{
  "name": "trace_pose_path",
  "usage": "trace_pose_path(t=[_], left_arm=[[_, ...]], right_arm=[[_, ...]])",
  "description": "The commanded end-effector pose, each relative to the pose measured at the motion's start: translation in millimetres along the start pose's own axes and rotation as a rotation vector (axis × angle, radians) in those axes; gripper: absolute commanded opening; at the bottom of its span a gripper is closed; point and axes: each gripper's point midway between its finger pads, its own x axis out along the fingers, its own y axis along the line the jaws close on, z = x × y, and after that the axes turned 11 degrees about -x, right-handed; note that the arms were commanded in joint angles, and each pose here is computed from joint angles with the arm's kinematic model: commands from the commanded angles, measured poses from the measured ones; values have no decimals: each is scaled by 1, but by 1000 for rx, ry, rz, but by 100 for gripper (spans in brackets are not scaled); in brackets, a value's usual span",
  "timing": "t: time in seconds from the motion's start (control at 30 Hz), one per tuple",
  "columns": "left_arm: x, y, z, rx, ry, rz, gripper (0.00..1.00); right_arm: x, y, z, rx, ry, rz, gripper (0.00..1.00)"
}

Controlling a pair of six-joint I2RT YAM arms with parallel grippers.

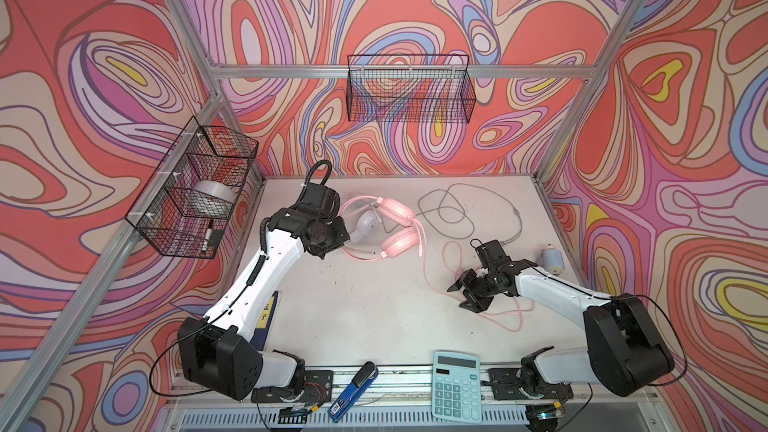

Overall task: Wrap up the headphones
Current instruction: 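Pinch the pink cable near its USB plug with the right gripper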

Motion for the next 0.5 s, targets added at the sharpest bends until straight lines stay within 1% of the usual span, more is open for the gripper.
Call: trace_pose_path(t=[0.0, 0.23, 0.33, 0.47], left_arm=[[-5, -12, 7, -9, -29, -62, 0], [-5, -12, 6, -13, -28, -69, 0], [-5, -10, 5, -15, -31, -65, 0], [-5, -7, 5, -19, -34, -61, 0]], right_arm=[[5, -5, 6, 10, -26, -21, 47], [11, -13, 5, 45, -23, -36, 45], [12, -15, 5, 51, -25, -39, 40], [11, -16, 7, 50, -37, -45, 29]])
